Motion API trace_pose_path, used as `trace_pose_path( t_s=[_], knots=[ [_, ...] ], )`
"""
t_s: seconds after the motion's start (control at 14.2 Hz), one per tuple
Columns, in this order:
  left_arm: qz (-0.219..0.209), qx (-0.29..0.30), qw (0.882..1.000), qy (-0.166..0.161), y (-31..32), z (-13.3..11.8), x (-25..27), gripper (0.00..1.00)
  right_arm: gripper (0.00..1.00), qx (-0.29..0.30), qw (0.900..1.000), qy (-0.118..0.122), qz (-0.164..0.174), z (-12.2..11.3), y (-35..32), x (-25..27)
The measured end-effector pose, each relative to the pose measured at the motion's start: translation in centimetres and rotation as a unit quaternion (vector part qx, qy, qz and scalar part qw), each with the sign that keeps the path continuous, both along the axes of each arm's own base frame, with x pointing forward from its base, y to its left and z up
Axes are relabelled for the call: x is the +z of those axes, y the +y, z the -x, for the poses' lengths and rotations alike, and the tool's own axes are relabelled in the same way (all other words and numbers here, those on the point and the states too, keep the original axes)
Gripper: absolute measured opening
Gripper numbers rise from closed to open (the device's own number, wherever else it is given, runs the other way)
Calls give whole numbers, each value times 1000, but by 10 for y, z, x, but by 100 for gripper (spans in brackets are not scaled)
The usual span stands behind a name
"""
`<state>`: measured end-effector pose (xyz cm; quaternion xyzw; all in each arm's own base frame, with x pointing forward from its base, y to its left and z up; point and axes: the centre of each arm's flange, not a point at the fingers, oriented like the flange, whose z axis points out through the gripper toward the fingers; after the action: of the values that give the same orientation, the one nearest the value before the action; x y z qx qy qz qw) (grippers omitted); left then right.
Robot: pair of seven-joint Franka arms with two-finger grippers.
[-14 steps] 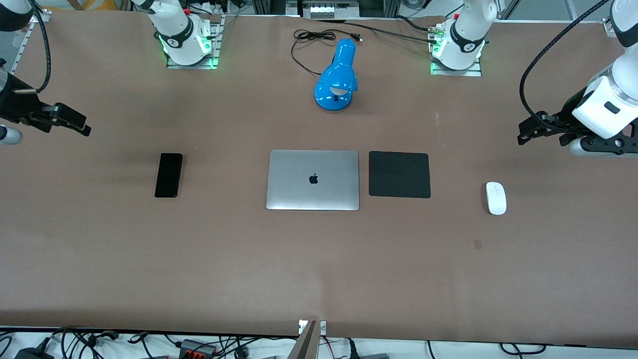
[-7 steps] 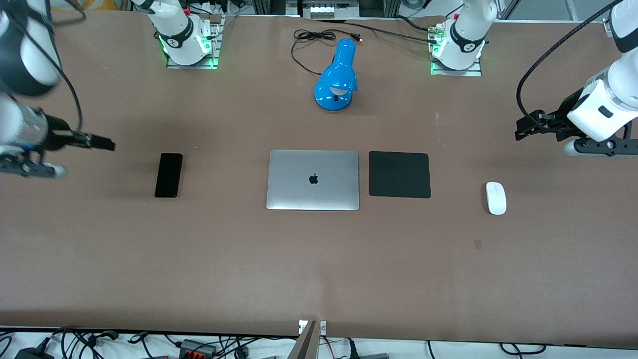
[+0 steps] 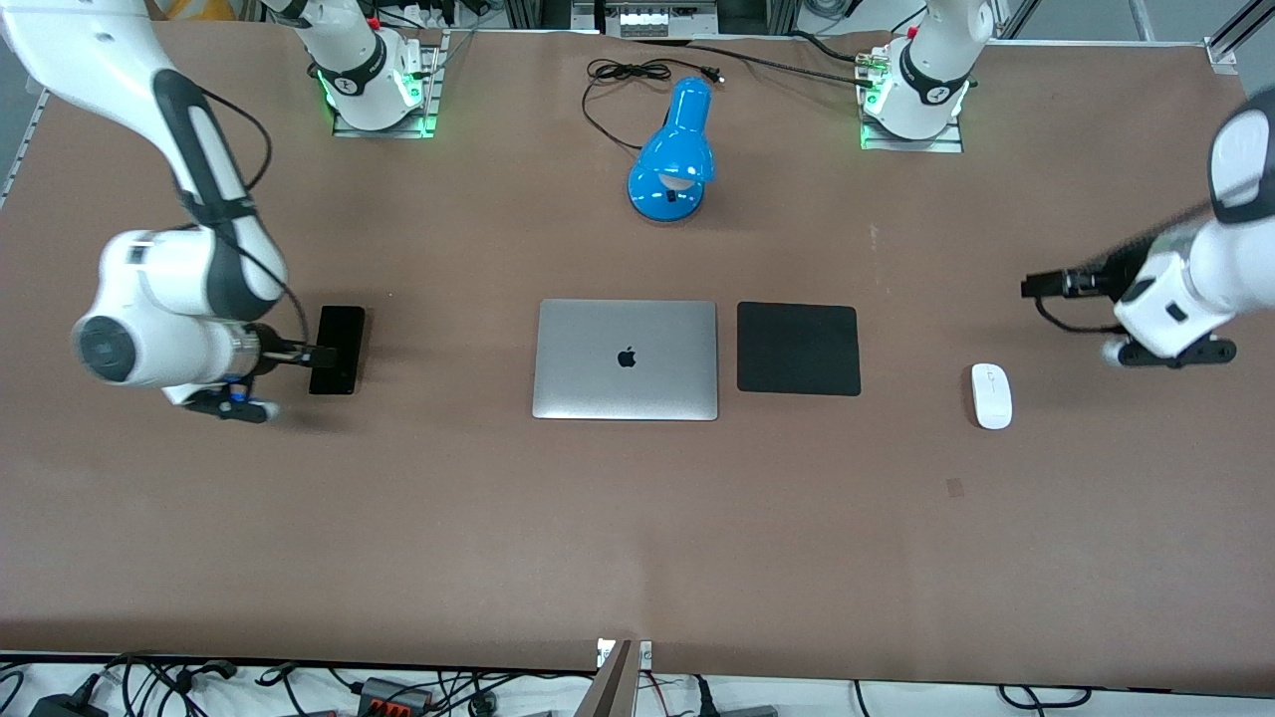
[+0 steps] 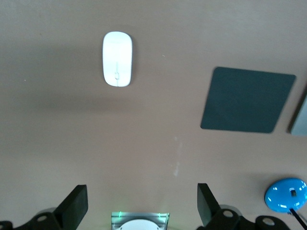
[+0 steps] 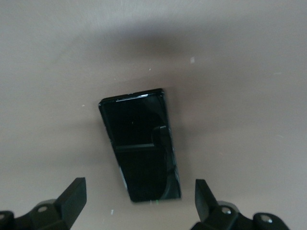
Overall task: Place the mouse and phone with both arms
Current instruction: 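Grasp the black phone with the right gripper while the left gripper grasps the mouse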
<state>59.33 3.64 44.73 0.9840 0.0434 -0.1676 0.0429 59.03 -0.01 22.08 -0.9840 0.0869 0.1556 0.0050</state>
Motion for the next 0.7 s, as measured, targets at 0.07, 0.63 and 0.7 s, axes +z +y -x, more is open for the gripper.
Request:
trace_pose_path(
  t_s=[0.07,0.63,0.7],
  knots=[
    [6,-5,1000,-7,12,-10,-23,100,100,5,1000,0,0,8,6,-11],
    [20,-45,992,-112,58,-58,-211,100,100,7,1000,-2,2,30,10,-37],
    [18,-49,990,-128,55,-55,-223,100,100,7,1000,-3,2,32,10,-39]
  ],
)
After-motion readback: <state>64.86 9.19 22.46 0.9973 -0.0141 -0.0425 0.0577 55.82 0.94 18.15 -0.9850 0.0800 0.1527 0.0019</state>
